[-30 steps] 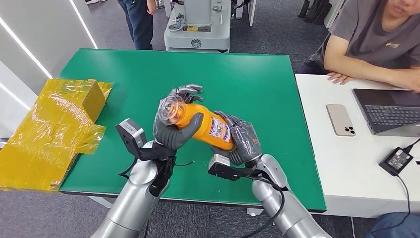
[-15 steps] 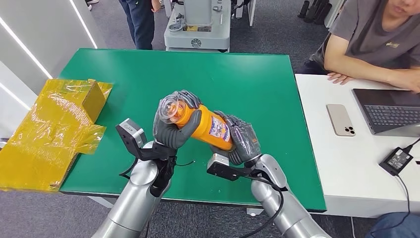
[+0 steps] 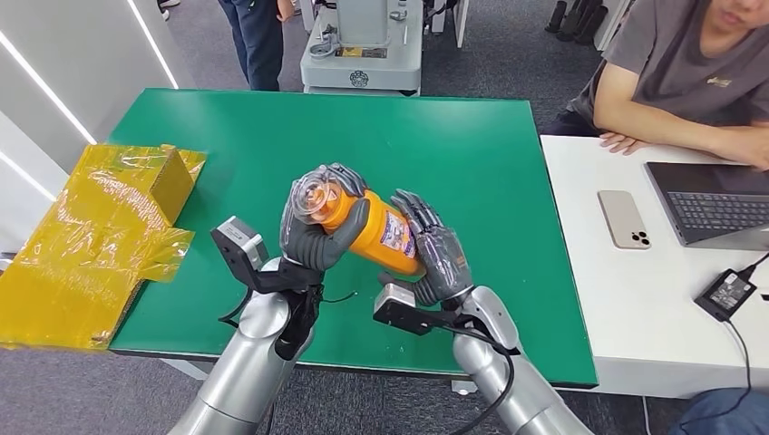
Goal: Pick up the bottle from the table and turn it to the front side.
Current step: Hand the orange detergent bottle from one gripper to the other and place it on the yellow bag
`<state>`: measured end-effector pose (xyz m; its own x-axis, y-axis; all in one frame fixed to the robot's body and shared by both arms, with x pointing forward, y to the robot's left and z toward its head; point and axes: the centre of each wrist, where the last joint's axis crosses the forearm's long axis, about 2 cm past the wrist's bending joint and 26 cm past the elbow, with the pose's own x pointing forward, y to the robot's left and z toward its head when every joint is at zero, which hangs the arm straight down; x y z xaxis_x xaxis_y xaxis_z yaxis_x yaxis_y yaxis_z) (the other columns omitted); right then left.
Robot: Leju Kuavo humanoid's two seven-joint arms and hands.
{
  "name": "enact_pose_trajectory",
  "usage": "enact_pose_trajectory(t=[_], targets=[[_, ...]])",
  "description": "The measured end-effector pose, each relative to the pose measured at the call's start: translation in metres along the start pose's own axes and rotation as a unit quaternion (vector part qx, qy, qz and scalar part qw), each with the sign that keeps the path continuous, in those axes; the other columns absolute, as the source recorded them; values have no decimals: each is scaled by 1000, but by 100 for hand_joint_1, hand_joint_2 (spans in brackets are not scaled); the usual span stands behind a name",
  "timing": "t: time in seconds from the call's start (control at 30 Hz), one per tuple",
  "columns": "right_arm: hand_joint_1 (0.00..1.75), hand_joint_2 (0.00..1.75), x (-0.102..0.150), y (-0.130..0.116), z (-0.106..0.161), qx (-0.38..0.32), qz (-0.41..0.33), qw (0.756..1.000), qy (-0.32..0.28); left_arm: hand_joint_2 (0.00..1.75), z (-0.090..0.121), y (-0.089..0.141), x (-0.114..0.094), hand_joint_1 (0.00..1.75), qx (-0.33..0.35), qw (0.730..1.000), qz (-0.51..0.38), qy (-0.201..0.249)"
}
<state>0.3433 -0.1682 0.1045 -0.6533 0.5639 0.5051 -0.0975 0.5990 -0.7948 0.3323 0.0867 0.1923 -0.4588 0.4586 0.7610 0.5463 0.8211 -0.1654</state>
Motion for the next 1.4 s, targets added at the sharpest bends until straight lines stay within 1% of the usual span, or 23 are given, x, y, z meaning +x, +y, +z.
enact_pose_trajectory(t=[0.13, 0.27, 0.53, 0.7, 0.9, 1.1, 1.17, 1.27, 1.33, 1.4], targets=[[0, 175, 12, -6, -5, -62, -31, 998, 4, 175, -1, 0, 1, 175, 9, 1000, -4, -4], [0, 175, 27, -12, -6, -110, -70, 991, -7, 175, -2, 0, 3, 175, 15, 1000, -8, -9], [0, 175, 57, -29, -7, -209, -114, 969, -64, 175, 5, 8, 1, 175, 36, 999, -25, -5], [0, 175, 69, -35, -5, -237, -133, 958, -85, 175, 7, 11, 1, 175, 44, 998, -41, -4], [0, 175, 86, -33, 7, -265, -163, 945, -100, 175, 9, 21, 2, 175, 58, 996, -66, -4], [0, 175, 95, -32, 13, -275, -174, 939, -105, 175, 10, 28, 3, 175, 66, 995, -80, -3], [0, 175, 95, -31, 15, -279, -173, 939, -99, 175, 10, 32, 4, 175, 68, 992, -102, -2], [0, 175, 96, -27, 20, -280, -175, 940, -86, 175, 9, 44, 11, 175, 72, 981, -180, -10], [0, 175, 96, -24, 23, -278, -177, 941, -80, 175, 7, 58, 19, 175, 70, 969, -235, -14], [0, 175, 96, -22, 26, -275, -180, 941, -76, 175, 5, 78, 27, 175, 64, 956, -286, -7]])
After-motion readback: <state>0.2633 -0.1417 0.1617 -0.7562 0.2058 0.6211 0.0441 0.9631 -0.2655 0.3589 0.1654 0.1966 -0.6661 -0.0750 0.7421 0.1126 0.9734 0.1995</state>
